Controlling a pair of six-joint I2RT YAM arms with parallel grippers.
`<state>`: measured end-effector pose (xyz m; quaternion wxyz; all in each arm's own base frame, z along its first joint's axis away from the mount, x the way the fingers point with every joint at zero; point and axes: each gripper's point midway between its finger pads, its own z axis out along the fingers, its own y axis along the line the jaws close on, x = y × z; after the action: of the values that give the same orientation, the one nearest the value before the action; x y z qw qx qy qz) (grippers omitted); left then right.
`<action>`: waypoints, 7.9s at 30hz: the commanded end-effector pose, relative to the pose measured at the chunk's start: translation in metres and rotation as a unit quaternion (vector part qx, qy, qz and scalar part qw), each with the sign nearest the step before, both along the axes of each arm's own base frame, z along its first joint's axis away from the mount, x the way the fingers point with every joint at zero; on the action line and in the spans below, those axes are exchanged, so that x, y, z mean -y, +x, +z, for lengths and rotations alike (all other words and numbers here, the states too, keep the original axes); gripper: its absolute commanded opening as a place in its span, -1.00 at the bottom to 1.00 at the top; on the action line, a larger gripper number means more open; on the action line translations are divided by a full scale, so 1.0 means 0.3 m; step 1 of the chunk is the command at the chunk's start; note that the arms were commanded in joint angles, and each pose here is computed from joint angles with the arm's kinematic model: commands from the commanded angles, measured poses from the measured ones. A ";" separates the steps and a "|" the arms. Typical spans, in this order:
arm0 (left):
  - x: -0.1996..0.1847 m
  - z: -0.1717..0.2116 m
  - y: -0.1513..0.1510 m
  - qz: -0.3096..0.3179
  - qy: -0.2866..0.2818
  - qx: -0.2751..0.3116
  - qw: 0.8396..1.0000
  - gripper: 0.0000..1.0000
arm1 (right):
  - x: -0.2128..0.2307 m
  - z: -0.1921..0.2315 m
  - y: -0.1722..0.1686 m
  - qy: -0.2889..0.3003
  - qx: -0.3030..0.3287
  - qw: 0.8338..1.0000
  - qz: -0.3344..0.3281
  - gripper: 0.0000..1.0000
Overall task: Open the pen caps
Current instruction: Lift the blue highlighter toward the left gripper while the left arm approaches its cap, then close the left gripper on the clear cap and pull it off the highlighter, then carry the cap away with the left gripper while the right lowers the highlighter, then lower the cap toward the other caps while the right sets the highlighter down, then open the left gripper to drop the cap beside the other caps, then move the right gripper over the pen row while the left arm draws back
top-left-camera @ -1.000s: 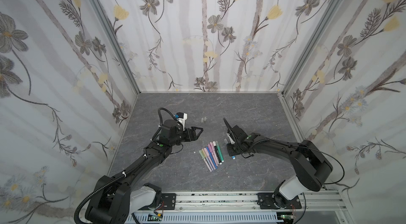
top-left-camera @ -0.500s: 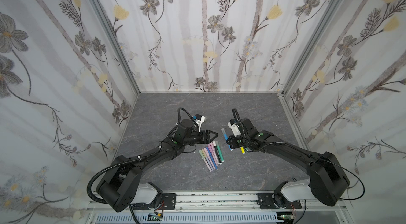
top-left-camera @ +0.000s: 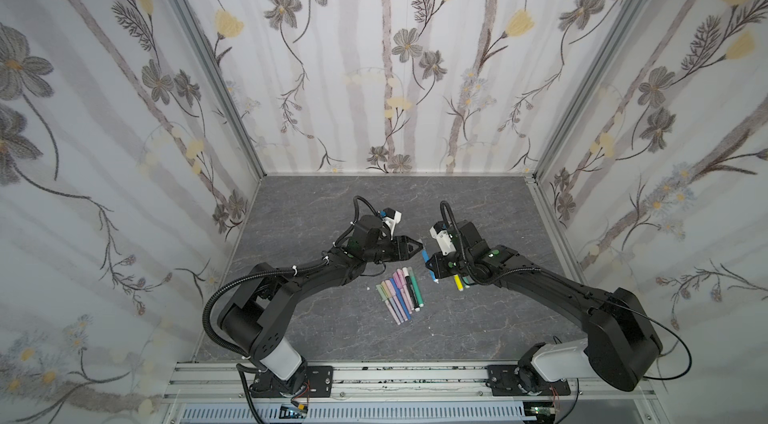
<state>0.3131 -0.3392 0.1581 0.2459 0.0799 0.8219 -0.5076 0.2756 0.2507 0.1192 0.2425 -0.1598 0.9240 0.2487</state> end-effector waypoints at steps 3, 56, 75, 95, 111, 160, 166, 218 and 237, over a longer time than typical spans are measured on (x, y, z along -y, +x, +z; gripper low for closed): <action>0.034 0.050 0.026 -0.008 -0.020 0.016 1.000 -0.19 | -0.015 0.039 0.015 0.016 0.017 1.000 0.002 -0.92; 0.082 -0.017 0.068 -0.016 -0.021 -0.015 1.000 -1.00 | -0.046 0.025 0.056 0.017 0.022 1.000 0.002 -0.41; 0.022 0.018 0.154 0.025 -0.022 0.011 0.999 -1.00 | -0.052 -0.039 -0.009 0.014 -0.010 1.000 0.019 -1.00; -0.051 0.089 0.298 0.054 -0.021 0.034 0.998 -1.00 | -0.037 -0.087 -0.108 -0.002 -0.027 0.999 0.022 -1.00; -0.118 0.135 0.352 0.069 -0.022 0.044 0.996 -1.00 | -0.037 -0.106 -0.143 -0.019 -0.035 0.998 0.041 -1.00; -0.596 -0.130 0.349 0.163 0.139 -0.029 0.976 -1.00 | 0.251 -0.308 0.023 -0.265 -0.041 0.958 -0.103 -0.96; -0.594 -0.140 0.352 0.163 0.138 -0.033 0.976 -1.00 | 0.248 -0.308 0.026 -0.264 -0.041 0.958 -0.103 -0.75; -0.439 -0.399 0.491 0.125 0.131 -0.102 0.978 -0.51 | 0.145 -0.138 0.038 -0.162 -0.006 0.984 -0.076 -0.42; -0.491 -0.205 0.420 0.137 0.115 -0.056 0.982 -0.44 | -0.066 -0.199 -0.035 -0.129 -0.032 0.991 -0.028 -0.38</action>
<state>0.4426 -0.1937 0.0834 0.2413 -0.0418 0.8966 -0.3691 0.2617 0.2638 0.0624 0.1973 -0.1685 0.9585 0.1180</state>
